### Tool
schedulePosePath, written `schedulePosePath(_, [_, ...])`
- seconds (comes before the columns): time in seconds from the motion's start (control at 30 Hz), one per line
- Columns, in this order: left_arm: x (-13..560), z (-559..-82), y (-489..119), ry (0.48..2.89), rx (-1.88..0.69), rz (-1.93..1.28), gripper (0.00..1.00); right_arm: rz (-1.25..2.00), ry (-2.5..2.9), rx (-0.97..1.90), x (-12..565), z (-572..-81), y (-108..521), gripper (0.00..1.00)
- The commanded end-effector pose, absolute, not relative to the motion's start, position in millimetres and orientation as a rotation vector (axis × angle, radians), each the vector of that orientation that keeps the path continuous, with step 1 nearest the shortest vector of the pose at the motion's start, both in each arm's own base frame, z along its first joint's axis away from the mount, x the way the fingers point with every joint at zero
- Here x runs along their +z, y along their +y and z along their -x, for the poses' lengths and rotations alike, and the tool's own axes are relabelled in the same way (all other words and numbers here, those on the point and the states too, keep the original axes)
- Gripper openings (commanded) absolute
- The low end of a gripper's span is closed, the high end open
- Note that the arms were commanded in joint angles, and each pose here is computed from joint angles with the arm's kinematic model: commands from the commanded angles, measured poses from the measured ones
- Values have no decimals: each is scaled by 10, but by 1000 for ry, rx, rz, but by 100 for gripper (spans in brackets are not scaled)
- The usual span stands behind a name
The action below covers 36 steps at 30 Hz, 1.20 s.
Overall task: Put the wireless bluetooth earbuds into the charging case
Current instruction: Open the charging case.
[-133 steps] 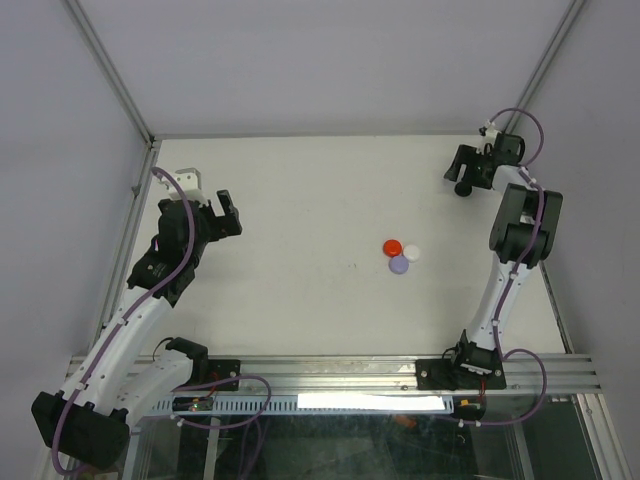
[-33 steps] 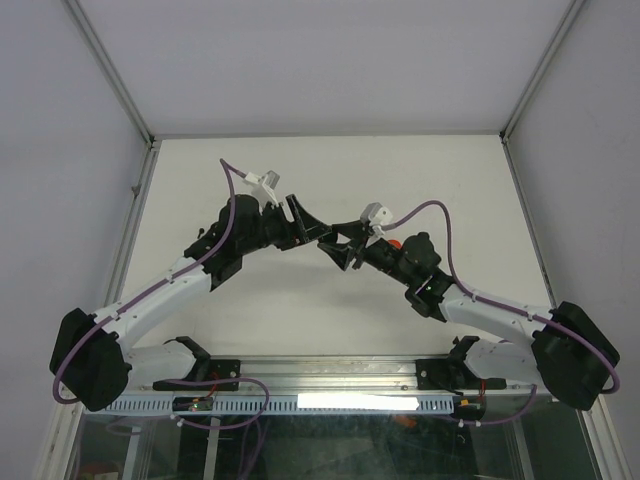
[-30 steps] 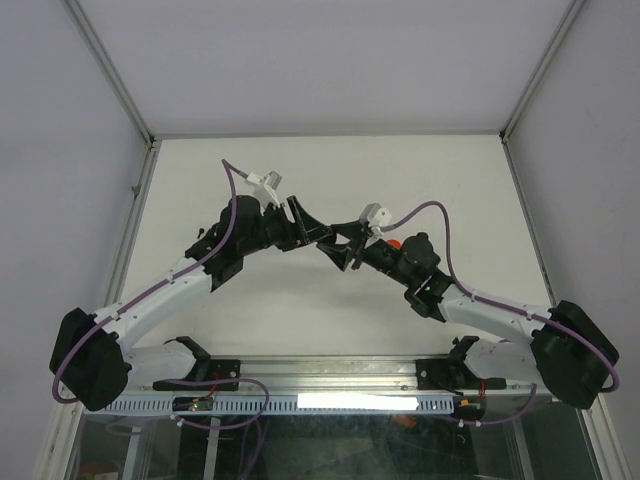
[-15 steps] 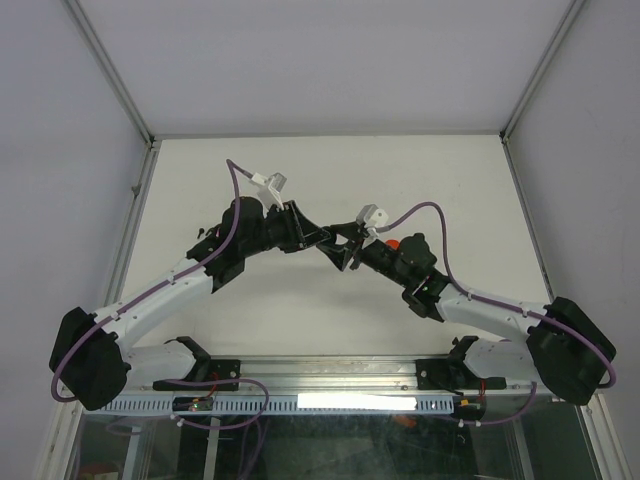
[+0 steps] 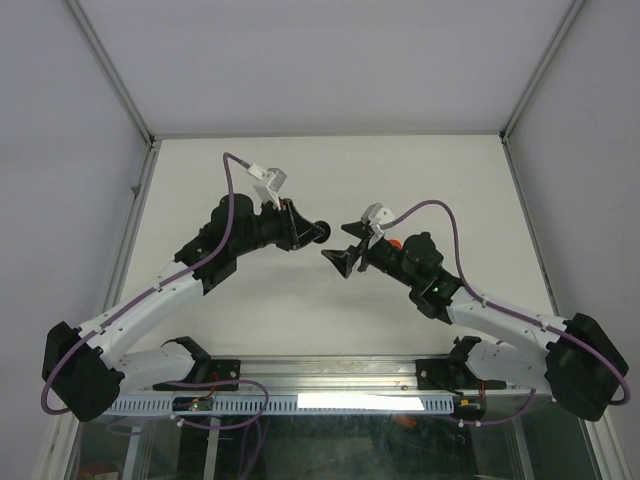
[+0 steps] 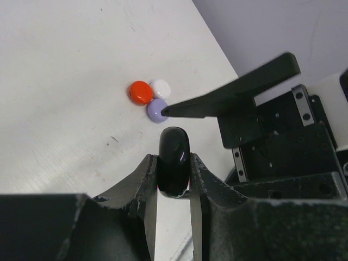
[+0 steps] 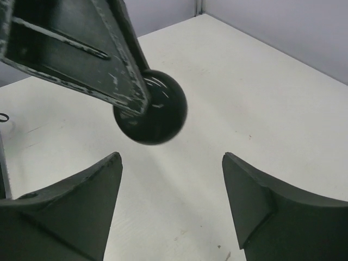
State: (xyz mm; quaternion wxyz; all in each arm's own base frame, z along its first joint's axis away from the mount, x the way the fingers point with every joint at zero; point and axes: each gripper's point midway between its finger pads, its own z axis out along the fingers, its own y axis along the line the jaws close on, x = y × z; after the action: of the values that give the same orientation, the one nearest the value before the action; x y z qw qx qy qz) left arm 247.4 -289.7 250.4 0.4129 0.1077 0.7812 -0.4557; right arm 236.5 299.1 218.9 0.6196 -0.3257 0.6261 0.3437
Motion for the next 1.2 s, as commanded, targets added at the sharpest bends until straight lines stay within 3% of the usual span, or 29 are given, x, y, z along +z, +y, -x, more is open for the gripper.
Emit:
schedulePosePath(0.0, [2939,-2410,-2876,1794,-1092,-458,13,773,1416,868,2471,-2320,2962,83])
schedulePosePath(0.27, [3036,-2123,-2936,1688,-1100,-798,13,929,1308,1141,2631,-1975,2934,80])
schedulePosePath(0.83, [3155,-1850,-3024,1499,-1131,-1155,14,1054,1140,1302,2976,-1763,3039,68])
schedulePosePath(1.17, [3184,-1845,-3019,1459,-1110,-1191,14,1085,1121,1396,2990,-1727,3122,49])
